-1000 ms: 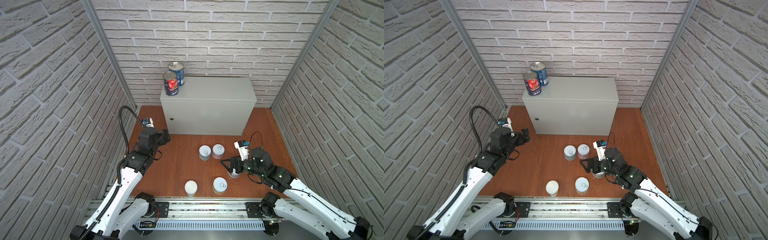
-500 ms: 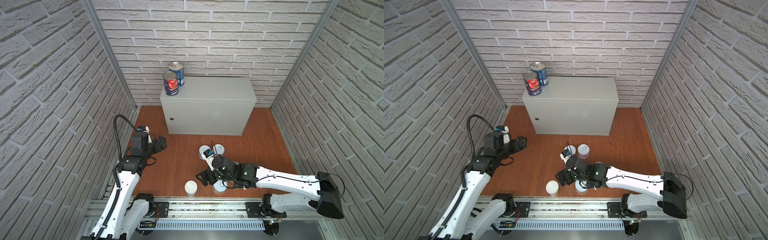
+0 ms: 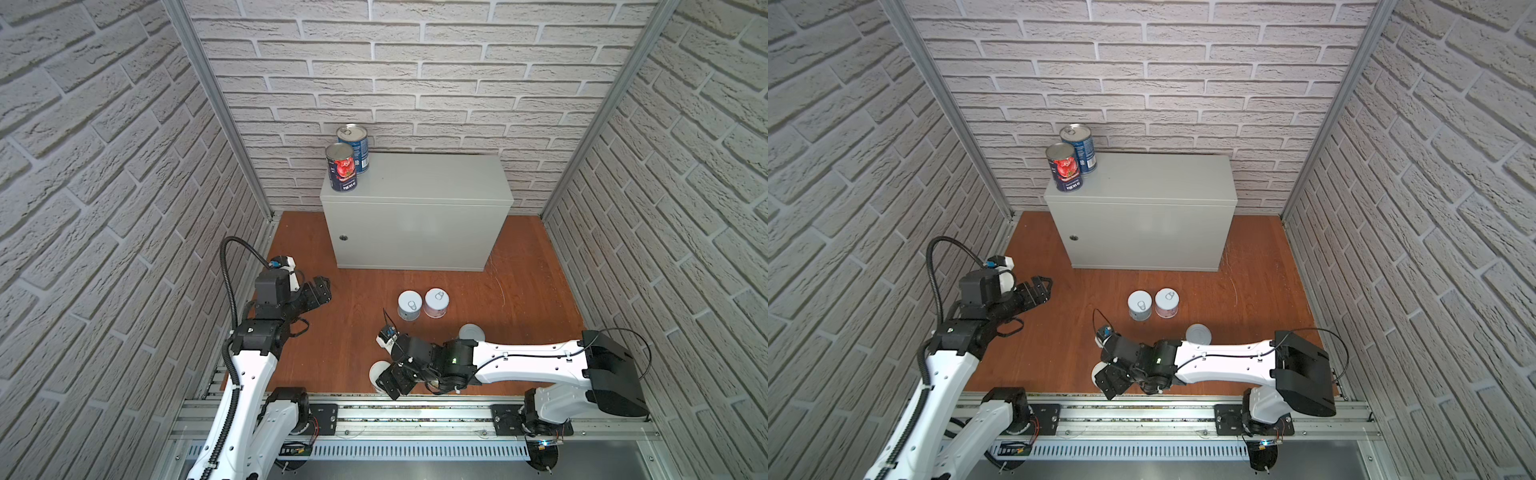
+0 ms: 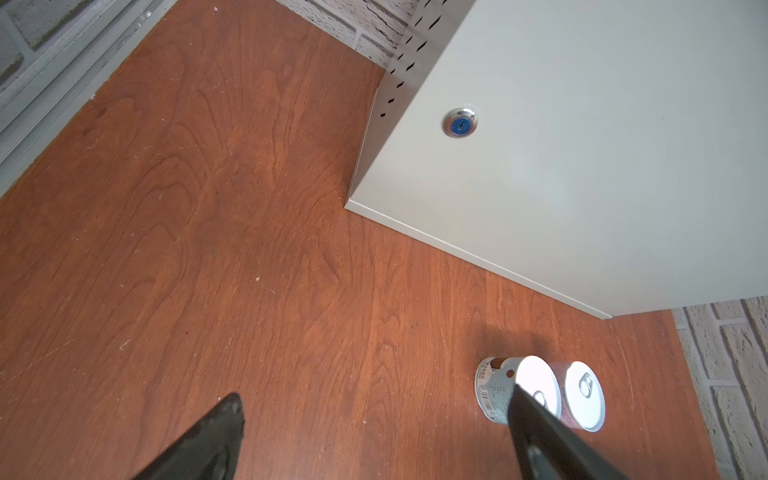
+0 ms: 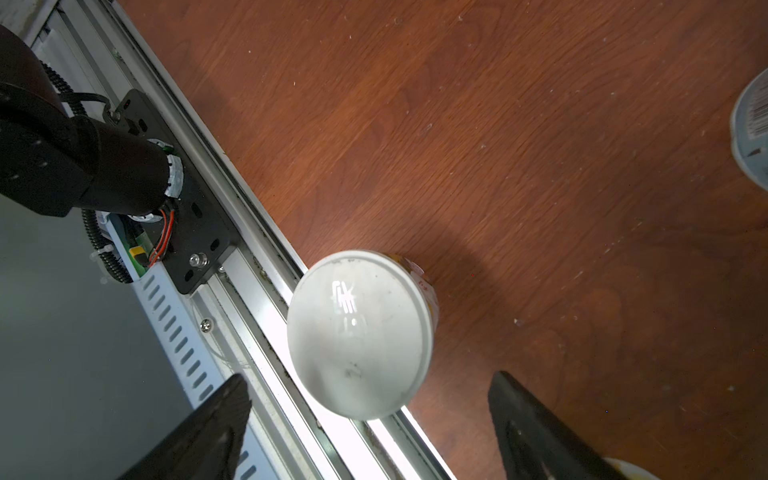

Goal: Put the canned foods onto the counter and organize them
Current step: 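Lower the right gripper over the yellow-labelled can nearest the robot and close it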

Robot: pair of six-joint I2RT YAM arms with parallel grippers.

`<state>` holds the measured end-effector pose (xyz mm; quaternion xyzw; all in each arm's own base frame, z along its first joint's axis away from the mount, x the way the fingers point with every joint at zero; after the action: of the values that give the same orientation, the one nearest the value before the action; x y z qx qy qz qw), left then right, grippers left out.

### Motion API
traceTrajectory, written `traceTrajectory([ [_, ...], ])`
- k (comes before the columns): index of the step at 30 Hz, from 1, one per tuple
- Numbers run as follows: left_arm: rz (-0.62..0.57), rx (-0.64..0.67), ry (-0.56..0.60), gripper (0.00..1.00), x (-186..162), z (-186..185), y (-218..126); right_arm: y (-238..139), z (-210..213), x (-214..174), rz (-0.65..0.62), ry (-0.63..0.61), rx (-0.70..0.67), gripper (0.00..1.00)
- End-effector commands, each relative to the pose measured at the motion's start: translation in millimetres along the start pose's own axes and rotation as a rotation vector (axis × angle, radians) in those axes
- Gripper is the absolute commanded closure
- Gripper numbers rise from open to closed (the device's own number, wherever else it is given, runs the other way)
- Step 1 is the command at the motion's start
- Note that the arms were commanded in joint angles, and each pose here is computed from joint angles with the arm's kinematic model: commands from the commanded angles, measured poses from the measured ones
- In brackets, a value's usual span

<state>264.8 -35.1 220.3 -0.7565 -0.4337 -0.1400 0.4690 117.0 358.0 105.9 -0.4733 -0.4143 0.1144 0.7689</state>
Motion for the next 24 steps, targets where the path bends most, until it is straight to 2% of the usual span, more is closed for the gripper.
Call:
traceTrajectory([
  [1, -0.024, -0.017, -0.001, 0.02, 3.3, -1.0, -0.6, 0.6, 9.2, 8.1, -0.012, -0.012, -0.006, 0.09],
  [19, -0.042, -0.012, -0.003, 0.02, 3.4, 1.0, -3.3, 19.2, 5.0, 5.1, 0.051, -0.016, -0.062, 0.10],
  [24, -0.045, -0.012, -0.002, 0.02, 3.7, 1.1, -4.1, 20.7, 2.7, 8.0, 0.053, -0.015, -0.083, 0.18],
])
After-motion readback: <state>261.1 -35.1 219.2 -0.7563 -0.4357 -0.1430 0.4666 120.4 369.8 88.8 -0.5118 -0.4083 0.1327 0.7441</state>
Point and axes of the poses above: each gripper's point midway between its finger pads, its own y axis out along the fingers, its own z axis along the line the jaws close on, x = y × z, the point moved 1 cm from there along -y, back along the fingers, and after that the axes turned 8 degrees about -y, right-handed, at the moved point
